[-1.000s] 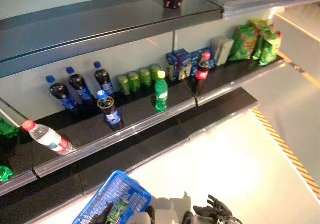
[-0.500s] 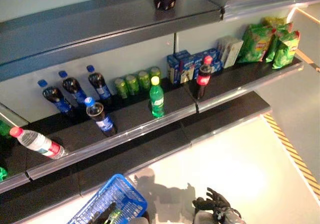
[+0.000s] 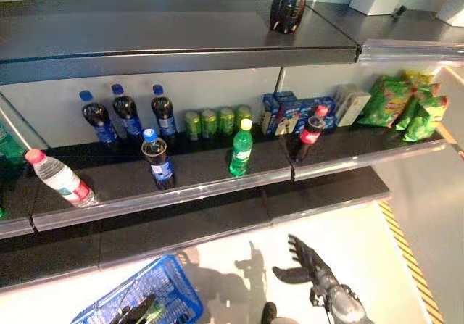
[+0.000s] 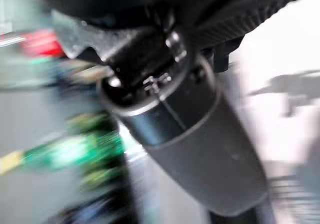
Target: Pick up the drink and place into the basket.
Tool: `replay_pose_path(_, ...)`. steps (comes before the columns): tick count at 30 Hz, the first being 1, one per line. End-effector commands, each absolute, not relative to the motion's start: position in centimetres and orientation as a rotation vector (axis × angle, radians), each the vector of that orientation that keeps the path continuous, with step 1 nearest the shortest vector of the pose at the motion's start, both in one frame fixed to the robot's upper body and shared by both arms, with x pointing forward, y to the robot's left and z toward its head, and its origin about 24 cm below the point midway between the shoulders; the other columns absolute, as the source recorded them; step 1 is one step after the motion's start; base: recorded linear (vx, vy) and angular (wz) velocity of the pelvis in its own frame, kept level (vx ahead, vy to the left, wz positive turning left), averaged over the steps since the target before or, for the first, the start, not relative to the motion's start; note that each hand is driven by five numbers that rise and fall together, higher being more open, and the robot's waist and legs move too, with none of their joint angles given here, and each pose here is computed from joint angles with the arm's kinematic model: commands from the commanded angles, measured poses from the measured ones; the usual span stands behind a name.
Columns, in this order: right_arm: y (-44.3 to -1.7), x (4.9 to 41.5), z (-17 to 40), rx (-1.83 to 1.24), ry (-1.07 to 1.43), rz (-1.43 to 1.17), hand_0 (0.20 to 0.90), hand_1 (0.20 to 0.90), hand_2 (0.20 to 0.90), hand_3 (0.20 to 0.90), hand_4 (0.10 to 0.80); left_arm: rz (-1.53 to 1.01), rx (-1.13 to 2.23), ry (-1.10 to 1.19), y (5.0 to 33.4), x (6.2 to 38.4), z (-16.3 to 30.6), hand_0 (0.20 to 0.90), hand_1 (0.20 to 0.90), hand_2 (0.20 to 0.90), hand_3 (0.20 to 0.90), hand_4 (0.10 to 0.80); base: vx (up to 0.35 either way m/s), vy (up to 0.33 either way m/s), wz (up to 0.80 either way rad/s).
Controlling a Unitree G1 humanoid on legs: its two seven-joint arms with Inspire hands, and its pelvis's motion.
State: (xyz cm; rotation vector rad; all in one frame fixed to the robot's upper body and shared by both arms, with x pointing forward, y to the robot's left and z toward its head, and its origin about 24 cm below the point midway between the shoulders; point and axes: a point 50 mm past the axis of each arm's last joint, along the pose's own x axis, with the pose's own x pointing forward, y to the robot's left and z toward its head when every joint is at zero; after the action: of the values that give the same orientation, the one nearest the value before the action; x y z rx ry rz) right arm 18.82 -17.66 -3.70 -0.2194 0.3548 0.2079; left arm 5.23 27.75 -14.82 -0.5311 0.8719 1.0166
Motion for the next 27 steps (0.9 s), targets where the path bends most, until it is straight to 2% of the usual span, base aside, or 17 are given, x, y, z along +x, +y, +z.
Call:
replay_pose_path(1,-19.8,24.0,6.9,-0.342,-0.156,0.158,0.900,0.900,0.900,0.900,0.800,0.907,-0.569,0.729,27.0,8.8,-14.1,0.300,0.300,0.300,0.200,0.100,0.000,0.000,0.00)
replay_pose_path(7,-23.4,24.5,16.5,-0.290,-0.562,-0.132,0.900,0.900,0.900,0.900,0.800,0.897,-0.583,0.749,26.1,8.0,-14.6,0.300,0.300,0.300,0.200,0.100,0.044,0.015,-0.09)
replay_pose_path(16,-26.9,25.8,19.1,-0.201,-0.635,-0.489,0.900,0.900,0.900,0.900,0.800,0.872,-0.530,0.780,26.3,7.4,-14.7,0.300,0.300,0.300,0.200,0.100,0.092,-0.020,0.00)
replay_pose_path(24,-25.8,27.3,22.0,-0.113,-0.772,-0.558,0.900,0.900,0.900,0.900,0.800,0.810,-0.536,0.720,26.3,10.9,-13.7,0.300,0.300,0.300,0.200,0.100,-0.046,-0.009,0.17)
replay_pose_path(27,-25.0,28.5,24.2,-0.054,-0.847,-0.559,0.900,0.900,0.900,0.900,0.800,0.759,-0.574,0.622,26.1,14.3,-12.3,0.300,0.300,0.300,0.200,0.100,-0.253,0.019,0.18)
